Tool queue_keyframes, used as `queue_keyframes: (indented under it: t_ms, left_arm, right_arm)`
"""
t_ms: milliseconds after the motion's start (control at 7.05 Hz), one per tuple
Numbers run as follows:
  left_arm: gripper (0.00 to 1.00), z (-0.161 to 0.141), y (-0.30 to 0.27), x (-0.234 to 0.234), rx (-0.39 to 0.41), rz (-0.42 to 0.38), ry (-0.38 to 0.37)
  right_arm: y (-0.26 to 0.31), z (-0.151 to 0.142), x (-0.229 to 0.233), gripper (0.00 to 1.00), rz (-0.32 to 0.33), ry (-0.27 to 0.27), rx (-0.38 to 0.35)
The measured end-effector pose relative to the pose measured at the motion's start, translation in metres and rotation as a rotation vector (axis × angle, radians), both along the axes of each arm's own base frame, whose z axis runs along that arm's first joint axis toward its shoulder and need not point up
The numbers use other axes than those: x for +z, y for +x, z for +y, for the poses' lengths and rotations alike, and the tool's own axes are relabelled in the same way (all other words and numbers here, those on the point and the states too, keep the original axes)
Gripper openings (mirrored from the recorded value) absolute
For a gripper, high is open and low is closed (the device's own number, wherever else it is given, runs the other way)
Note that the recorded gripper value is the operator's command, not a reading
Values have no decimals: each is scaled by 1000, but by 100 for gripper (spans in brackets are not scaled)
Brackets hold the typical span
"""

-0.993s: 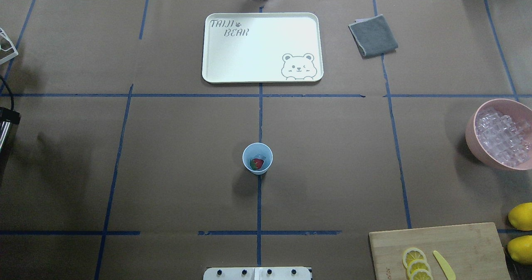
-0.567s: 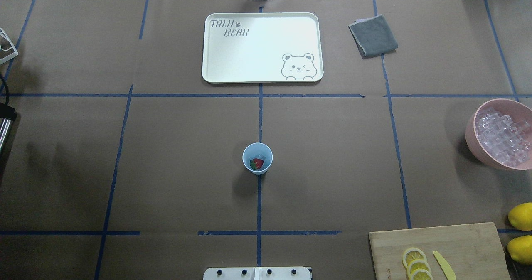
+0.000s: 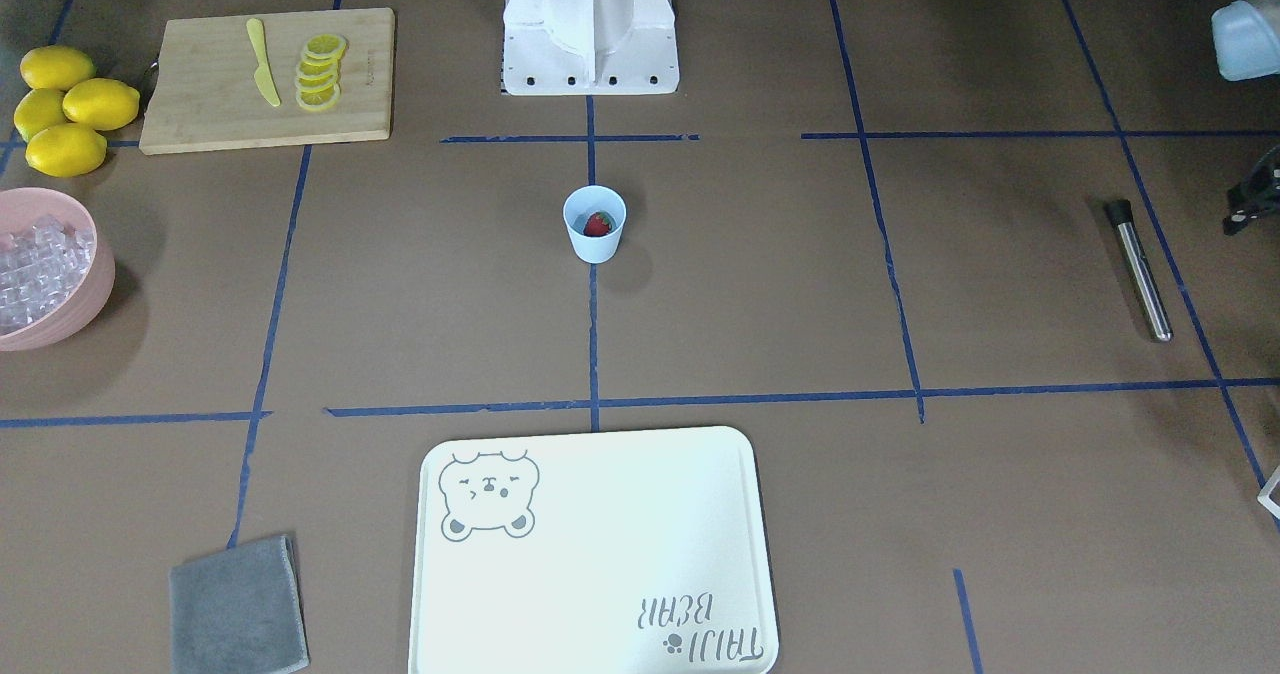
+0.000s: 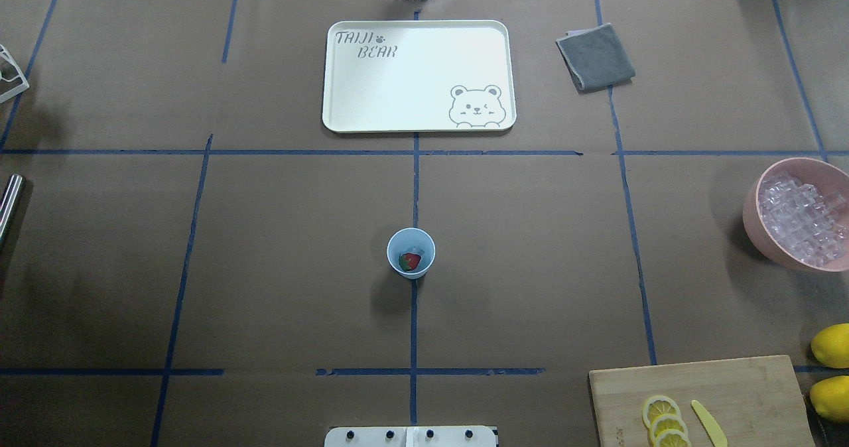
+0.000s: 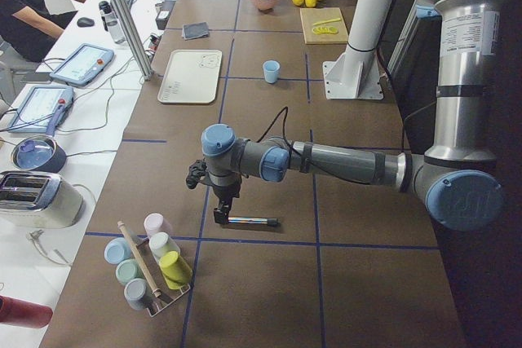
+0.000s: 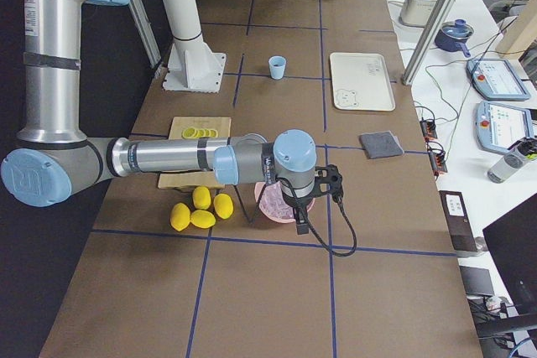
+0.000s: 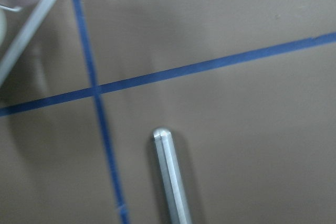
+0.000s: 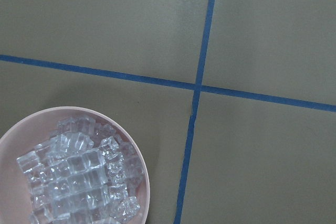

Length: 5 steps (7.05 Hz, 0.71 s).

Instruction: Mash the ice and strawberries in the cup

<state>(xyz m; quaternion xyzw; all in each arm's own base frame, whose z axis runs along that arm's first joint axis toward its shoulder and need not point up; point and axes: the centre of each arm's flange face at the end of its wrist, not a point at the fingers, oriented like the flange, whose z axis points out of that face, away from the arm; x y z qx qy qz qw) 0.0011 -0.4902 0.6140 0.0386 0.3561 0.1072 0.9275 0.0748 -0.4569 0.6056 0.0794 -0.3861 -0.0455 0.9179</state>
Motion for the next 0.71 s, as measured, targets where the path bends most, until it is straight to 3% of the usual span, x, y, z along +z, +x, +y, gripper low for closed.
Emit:
queue_keyframes:
  t_ms: [284, 709]
  left_arm:
    - [100, 12, -42, 13, -9, 34, -37]
    - [100, 29, -59, 33, -32, 41, -85]
  right_arm:
    - [0, -3, 1, 99, -6, -8, 0]
    - [-1, -4, 6, 99, -19, -23, 2]
